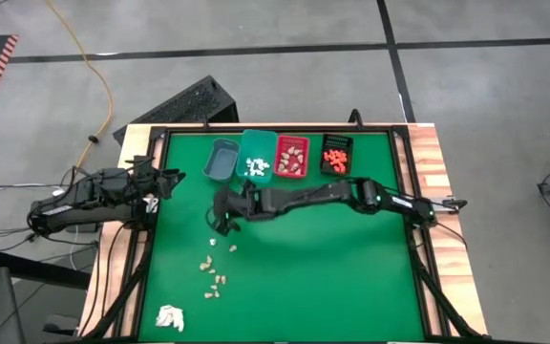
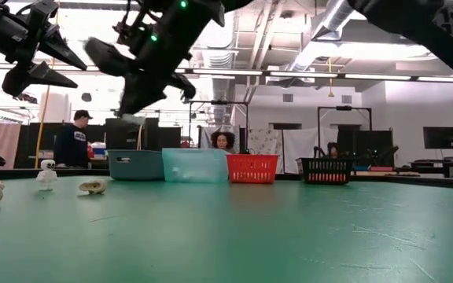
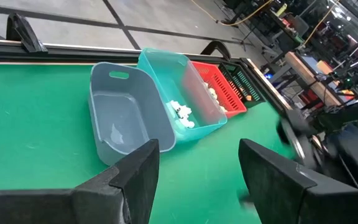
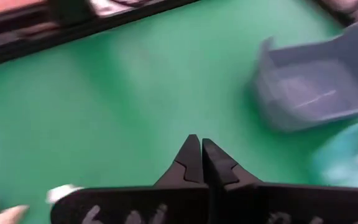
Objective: Sort Halloween decoration
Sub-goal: Put the white skeleton toy into the light blue bin
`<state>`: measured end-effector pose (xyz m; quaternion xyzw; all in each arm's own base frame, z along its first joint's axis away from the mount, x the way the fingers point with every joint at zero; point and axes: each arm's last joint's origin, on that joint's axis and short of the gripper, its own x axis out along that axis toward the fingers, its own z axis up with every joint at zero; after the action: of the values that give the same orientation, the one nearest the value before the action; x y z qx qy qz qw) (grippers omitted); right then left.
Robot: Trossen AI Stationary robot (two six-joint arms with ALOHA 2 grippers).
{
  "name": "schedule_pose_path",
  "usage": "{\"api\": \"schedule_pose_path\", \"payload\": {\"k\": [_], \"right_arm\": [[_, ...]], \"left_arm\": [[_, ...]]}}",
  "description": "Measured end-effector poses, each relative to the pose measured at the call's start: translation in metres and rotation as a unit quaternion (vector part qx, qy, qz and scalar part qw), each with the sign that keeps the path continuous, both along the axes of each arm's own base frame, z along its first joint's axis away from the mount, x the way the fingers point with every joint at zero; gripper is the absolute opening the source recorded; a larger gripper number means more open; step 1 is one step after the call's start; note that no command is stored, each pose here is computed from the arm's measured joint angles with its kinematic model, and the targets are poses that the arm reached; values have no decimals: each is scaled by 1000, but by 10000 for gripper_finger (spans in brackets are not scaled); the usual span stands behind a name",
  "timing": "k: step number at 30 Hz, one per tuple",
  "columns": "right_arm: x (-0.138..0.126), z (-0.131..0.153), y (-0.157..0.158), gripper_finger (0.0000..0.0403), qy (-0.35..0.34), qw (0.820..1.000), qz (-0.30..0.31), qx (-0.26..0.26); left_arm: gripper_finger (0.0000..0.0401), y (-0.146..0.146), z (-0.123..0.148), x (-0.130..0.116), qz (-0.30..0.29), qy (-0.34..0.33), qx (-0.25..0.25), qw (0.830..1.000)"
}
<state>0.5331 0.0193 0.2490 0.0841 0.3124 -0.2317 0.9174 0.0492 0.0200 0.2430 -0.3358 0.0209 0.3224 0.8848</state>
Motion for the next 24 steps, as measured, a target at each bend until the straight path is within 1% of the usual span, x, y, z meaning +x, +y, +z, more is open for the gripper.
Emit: {"api": "schedule_pose_path", "payload": {"k": [2,6,9,11,15,18,20,22,24], "right_arm": [[-1,5,-21,0,16,1000,-8,-16],[-9,17,-66,0,38,998,-28,-33],[-21,26,-99,0,55,997,-52,-27],[-24,27,-119,0,52,997,-59,-24],[-32,22,-155,0,57,997,-51,20],[-38,15,-171,0,59,996,-57,47],[-40,9,-177,0,65,994,-37,74],[-37,8,-172,0,60,994,16,92],[-33,17,-157,0,46,993,73,85]], "left_arm": [[210,0,0,0,0,0,0,1000],[210,0,0,0,0,-1,-1,1000],[210,0,0,0,1,-1,-1,1000],[210,0,0,0,0,-1,-1,1000],[210,0,0,0,0,0,-2,1000],[210,0,0,0,-2,0,-3,1000],[210,0,0,0,-8,-1,-4,1000],[210,-1,0,0,-13,0,-4,1000],[210,-1,0,0,-13,0,-4,1000]]}}
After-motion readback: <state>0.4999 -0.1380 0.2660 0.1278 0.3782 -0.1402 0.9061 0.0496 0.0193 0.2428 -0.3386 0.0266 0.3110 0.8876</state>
